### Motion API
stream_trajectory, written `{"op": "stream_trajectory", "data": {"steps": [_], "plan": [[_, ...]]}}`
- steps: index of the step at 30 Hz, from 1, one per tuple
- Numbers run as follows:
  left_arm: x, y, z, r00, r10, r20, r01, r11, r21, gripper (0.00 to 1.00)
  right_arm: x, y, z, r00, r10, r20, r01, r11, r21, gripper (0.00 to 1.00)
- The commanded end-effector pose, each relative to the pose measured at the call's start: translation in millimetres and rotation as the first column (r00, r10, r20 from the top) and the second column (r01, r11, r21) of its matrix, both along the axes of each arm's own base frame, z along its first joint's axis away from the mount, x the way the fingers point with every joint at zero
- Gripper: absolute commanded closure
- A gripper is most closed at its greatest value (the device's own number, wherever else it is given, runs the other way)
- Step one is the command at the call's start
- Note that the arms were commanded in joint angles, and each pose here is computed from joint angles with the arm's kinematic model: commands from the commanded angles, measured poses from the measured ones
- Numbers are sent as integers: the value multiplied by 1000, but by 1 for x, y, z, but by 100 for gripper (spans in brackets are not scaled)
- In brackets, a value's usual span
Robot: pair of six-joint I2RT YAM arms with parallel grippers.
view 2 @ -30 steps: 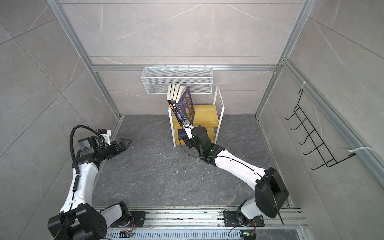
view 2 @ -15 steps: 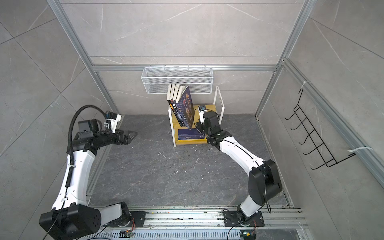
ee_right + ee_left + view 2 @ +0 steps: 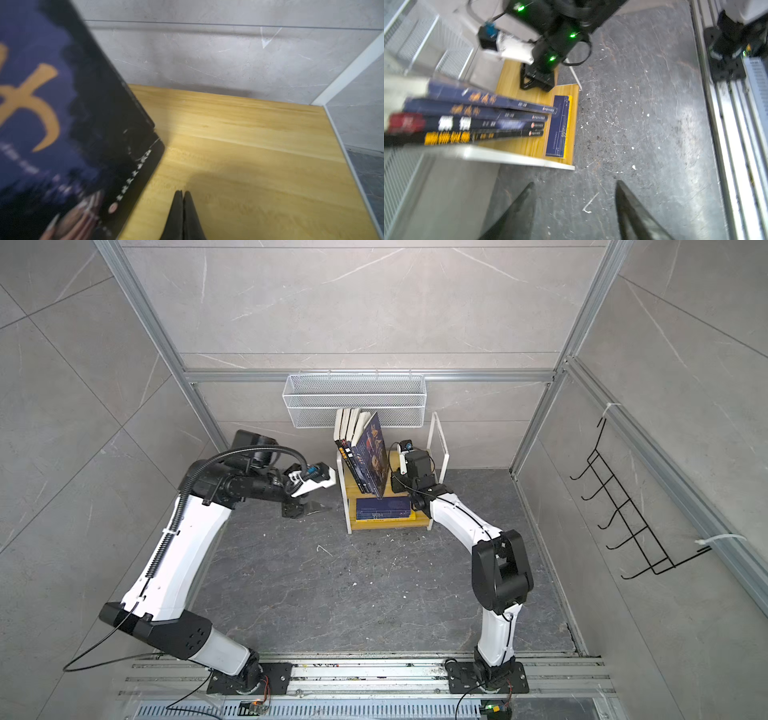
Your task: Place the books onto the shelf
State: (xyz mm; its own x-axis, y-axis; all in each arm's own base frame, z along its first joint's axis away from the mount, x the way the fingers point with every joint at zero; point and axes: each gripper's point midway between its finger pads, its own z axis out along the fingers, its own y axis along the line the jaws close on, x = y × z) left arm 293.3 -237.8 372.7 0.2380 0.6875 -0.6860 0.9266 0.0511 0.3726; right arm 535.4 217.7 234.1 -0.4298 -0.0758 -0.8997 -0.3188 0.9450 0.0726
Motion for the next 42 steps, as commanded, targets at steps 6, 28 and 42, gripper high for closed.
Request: {"op": "stream_trajectory", "data": {"steps": [6, 28, 42], "plan": [[15, -62, -20, 975, -156, 156, 131, 979, 156, 100, 7, 17, -14, 997, 65, -45, -63, 997, 55, 100], [103, -87, -70, 951, 46, 306, -122, 964, 236, 100, 20, 30, -28, 993, 89, -74, -81, 992, 100, 100], [121, -87, -80, 943, 106, 315, -187, 953, 238, 100, 31, 36, -29, 993, 89, -74, -82, 991, 104, 100]]}}
